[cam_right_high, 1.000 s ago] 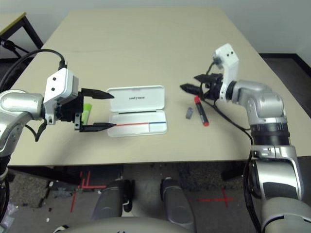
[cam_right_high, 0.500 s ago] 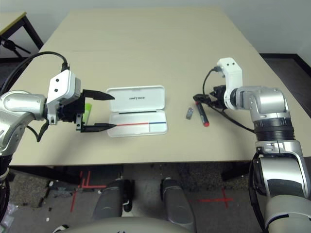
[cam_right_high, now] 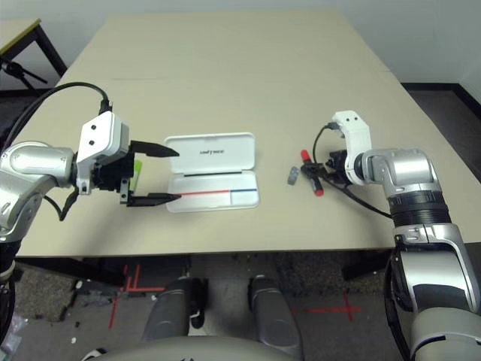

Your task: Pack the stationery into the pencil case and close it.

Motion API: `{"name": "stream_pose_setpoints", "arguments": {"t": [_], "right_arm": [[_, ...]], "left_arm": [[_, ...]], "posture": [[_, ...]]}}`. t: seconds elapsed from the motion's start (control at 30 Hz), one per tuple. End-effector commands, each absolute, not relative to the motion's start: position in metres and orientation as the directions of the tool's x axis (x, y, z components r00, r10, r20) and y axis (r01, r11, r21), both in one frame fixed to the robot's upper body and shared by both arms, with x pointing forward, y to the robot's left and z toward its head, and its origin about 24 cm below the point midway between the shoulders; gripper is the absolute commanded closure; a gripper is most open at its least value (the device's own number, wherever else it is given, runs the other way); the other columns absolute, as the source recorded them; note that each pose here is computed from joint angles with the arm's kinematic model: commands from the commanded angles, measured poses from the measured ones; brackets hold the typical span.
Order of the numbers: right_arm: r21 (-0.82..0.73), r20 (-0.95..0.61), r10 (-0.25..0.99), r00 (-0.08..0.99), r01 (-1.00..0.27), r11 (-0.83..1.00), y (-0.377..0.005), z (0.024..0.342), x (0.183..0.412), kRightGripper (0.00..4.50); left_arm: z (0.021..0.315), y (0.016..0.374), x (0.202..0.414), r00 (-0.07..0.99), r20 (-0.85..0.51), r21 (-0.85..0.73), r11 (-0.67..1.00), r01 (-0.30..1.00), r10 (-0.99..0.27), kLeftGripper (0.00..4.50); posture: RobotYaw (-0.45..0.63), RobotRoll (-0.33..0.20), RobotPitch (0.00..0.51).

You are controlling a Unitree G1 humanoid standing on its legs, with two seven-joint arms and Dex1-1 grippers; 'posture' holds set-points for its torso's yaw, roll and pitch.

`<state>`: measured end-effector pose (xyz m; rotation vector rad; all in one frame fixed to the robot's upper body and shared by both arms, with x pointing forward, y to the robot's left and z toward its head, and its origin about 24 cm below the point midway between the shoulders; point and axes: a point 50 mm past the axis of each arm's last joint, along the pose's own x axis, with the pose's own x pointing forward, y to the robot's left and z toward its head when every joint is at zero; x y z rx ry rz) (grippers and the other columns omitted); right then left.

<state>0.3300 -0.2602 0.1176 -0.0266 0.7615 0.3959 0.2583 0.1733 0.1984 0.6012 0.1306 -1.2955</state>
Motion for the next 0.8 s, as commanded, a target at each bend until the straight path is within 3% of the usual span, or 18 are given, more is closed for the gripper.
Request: {"name": "stream_pose_setpoints", "arguments": {"t": [0.03,0.3,0.63,0.8], "right_arm": [[0.106,-0.695,0.306,0.651,-0.328,0.939,-0.266,0.112,0.331,0.97],[0.073,-0.692,0.272,0.669,-0.311,0.948,-0.276,0.117,0.334,3.95],[0.023,-0.643,0.295,0.707,-0.367,0.930,-0.282,0.142,0.337,4.03],[-0.075,-0.580,0.429,0.692,-0.570,0.818,-0.273,0.170,0.335,4.03]], "left_arm": [[0.198,0.171,0.257,0.286,-0.426,0.350,0.135,0.927,-0.858,0.00],[0.198,0.171,0.257,0.287,-0.427,0.351,0.136,0.926,-0.857,0.00],[0.198,0.171,0.258,0.288,-0.431,0.351,0.135,0.927,-0.855,0.00],[0.198,0.174,0.258,0.294,-0.437,0.352,0.139,0.926,-0.850,0.00]], "posture": [[-0.02,0.000,0.090],[-0.03,0.000,0.091],[-0.03,0.000,0.092],[-0.03,0.000,0.093]]}}
